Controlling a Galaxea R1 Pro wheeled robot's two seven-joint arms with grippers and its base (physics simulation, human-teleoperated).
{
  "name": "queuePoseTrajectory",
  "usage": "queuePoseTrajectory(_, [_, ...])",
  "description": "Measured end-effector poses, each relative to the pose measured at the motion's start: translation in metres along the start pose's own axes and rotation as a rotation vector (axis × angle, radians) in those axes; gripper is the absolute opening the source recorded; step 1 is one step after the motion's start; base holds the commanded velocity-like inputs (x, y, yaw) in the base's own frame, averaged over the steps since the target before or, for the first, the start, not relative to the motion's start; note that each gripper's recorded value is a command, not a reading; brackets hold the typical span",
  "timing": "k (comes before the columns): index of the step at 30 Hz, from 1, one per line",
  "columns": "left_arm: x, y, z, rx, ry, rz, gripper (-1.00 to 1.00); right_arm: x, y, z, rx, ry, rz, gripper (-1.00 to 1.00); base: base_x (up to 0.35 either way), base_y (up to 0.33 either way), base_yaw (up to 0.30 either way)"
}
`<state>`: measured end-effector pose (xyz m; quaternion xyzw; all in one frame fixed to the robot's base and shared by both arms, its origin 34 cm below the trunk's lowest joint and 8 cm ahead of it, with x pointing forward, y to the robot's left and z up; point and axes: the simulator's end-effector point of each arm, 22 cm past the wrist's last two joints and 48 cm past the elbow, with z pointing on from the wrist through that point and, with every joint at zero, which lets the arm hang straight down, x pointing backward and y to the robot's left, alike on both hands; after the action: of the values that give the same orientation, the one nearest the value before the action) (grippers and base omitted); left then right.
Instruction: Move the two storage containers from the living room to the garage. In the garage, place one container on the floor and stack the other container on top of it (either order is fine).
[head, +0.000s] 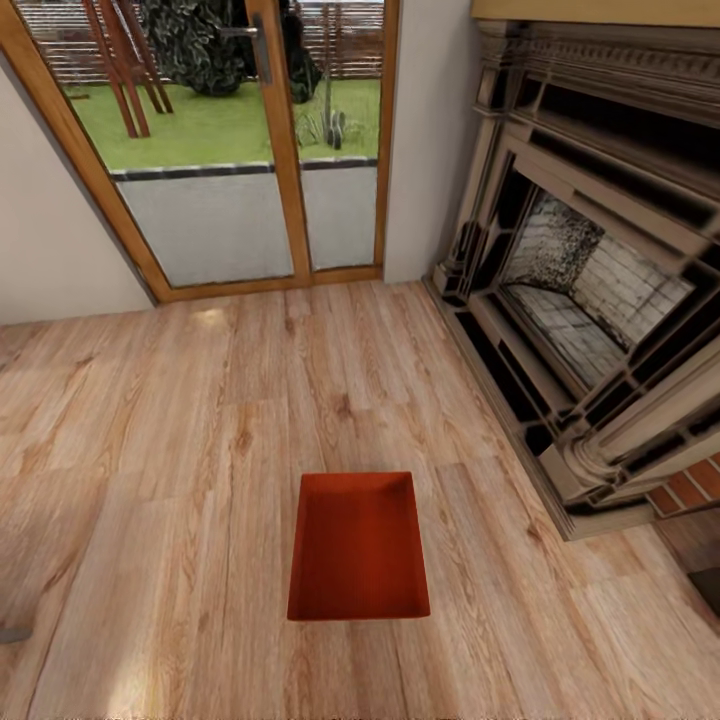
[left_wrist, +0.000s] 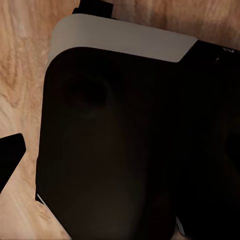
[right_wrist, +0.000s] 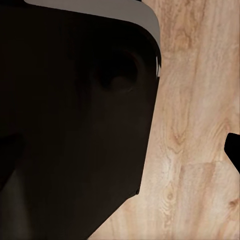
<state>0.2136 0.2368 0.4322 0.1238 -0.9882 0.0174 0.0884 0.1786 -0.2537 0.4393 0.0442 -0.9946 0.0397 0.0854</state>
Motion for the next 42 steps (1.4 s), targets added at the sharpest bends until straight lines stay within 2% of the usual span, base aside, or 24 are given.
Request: queuePoseTrajectory(42, [0.026,0.007,0.009,-0.016,0.063,-0.004,1.00,0.027,0.001,0.006,-0.002,0.064,-0.006,1.00,0.000,0.000,0.000])
